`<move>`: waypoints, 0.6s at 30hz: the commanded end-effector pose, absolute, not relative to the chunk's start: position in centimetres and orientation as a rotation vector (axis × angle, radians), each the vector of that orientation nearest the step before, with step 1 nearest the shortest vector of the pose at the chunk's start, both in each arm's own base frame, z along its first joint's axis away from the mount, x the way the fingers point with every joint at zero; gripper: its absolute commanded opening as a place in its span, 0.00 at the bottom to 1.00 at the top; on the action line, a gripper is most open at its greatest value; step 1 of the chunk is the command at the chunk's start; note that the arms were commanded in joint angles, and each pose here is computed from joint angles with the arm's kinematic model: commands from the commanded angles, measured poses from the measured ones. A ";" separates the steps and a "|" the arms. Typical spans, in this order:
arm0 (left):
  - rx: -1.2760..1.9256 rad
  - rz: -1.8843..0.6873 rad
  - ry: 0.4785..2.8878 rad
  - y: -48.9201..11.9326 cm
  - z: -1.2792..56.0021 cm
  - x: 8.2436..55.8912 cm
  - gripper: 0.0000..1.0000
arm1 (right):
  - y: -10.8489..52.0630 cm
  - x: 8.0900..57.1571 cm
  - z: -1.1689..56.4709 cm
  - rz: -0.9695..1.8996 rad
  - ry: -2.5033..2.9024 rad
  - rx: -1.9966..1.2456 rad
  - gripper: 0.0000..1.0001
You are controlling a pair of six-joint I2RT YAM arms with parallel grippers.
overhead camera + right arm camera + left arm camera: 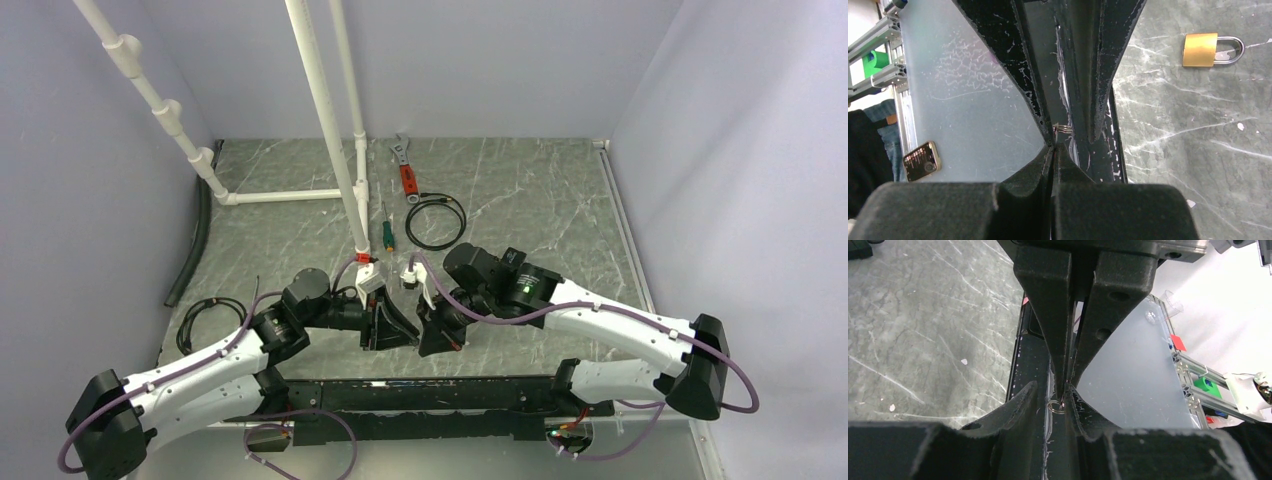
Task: Unlock with the key
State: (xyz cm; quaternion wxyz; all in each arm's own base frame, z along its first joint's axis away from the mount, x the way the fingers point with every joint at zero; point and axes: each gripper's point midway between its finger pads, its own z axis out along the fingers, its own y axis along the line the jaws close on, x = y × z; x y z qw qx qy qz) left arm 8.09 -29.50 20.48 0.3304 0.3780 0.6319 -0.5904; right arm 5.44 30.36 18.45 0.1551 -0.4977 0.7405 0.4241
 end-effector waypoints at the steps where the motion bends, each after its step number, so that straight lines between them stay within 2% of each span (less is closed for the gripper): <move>1: 1.017 -1.596 1.568 -29.5 21.9 7.2 0.32 | 31.2 5.6 21.5 1.261 1.965 -1.431 0.00; 18: 1.015 -1.605 1.620 -29.9 20.8 7.2 0.19 | 31.7 6.5 22.4 1.244 1.949 -1.364 0.00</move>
